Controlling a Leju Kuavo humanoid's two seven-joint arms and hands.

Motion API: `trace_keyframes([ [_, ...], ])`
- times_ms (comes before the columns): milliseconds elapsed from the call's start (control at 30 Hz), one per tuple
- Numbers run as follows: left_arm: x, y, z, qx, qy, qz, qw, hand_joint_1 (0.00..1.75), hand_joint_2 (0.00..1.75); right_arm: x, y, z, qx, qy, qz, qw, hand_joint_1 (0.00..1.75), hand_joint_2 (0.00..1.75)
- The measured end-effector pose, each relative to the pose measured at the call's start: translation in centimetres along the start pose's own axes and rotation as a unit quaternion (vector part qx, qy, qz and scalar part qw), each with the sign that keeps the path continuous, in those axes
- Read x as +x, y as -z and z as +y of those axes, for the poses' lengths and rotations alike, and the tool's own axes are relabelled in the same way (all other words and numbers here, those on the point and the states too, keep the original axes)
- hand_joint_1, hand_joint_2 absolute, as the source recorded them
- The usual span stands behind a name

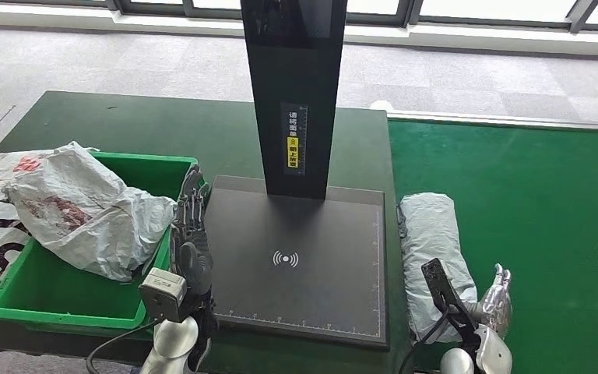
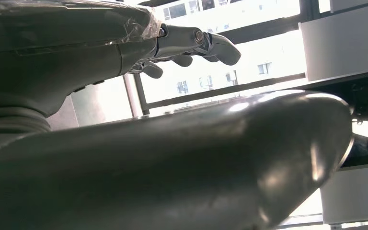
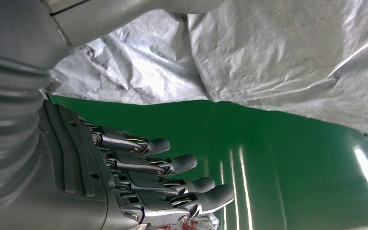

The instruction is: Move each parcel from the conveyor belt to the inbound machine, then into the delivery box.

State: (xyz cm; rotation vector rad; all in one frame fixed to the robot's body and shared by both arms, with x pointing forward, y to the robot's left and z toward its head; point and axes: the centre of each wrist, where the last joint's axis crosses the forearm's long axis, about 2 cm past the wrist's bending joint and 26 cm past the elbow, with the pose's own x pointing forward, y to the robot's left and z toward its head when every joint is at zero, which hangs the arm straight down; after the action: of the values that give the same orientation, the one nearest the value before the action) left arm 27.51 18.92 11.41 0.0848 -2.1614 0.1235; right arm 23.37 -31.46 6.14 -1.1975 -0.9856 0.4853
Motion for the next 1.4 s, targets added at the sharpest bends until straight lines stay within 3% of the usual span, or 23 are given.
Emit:
trace_keyframes([
  [433, 0.0, 0.0, 0.0, 0.000, 0.000, 0.001, 1.000, 0.00, 0.00, -0.1, 0.1, 0.2, 0.007, -0.002, 0.003, 1.000, 0.00, 1.75],
  [633, -0.4, 0.0, -0.1, -0.002, 0.000, 0.007, 1.000, 0.00, 0.00, -0.3, 1.1, 2.1, 0.033, 0.012, -0.006, 0.999, 0.00, 1.75],
  [667, -0.5, 0.0, -0.1, -0.004, -0.001, 0.010, 1.000, 0.00, 0.00, -0.1, 1.3, 2.5, 0.039, 0.030, -0.019, 0.999, 0.06, 1.75],
  [800, -1.0, 0.5, -0.4, -0.014, 0.004, 0.014, 1.000, 0.00, 0.00, 1.7, 0.9, 5.0, 0.104, 0.126, -0.074, 0.984, 1.75, 1.75],
  [933, -1.1, 0.4, -0.5, -0.016, 0.008, 0.016, 1.000, 0.00, 0.00, 2.4, 0.5, 5.7, 0.110, 0.165, -0.089, 0.976, 1.75, 1.75],
  [1400, -1.3, 0.2, -0.5, -0.020, 0.011, 0.019, 1.000, 0.00, 0.00, 3.3, 0.5, 5.7, 0.129, 0.179, -0.095, 0.971, 1.75, 1.75],
])
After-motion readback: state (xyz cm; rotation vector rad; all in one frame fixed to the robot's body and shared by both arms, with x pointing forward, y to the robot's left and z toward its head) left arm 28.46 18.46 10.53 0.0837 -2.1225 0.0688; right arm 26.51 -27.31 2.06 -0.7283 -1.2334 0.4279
